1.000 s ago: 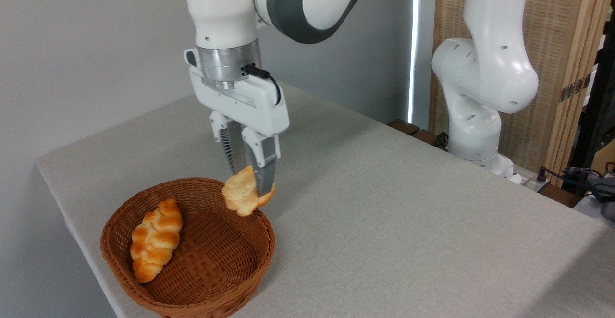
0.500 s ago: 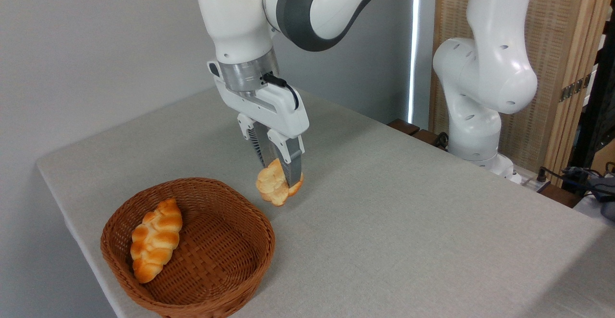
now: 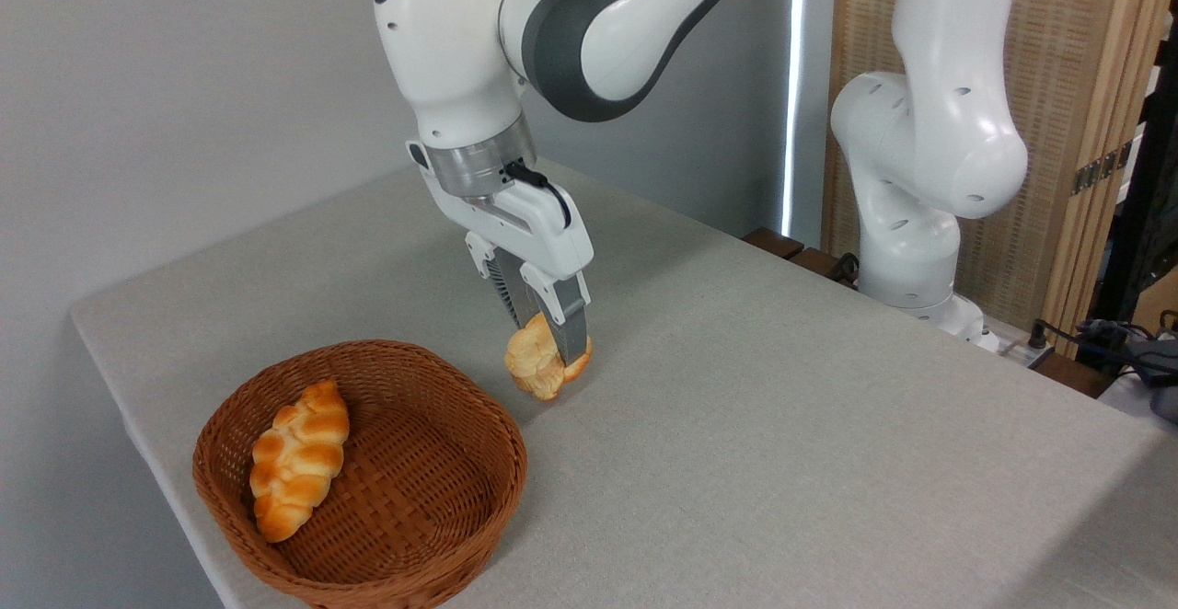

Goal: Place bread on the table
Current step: 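Lower the held bun onto the tabletop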

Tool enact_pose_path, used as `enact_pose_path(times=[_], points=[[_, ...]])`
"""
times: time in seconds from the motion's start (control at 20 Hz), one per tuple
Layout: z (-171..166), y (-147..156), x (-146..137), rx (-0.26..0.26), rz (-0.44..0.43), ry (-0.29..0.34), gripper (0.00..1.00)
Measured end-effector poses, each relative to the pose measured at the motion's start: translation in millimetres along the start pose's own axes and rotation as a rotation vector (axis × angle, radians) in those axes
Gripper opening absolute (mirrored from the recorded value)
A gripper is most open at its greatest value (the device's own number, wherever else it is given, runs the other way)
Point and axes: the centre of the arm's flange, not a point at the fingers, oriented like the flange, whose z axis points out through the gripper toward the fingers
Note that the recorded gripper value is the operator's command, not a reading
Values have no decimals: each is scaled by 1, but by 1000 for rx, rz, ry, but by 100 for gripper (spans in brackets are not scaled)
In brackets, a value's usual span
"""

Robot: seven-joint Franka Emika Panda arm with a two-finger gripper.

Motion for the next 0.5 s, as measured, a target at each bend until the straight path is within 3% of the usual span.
enact_pose_path(times=[0.5], points=[[4, -3, 5, 10, 0, 14, 100]])
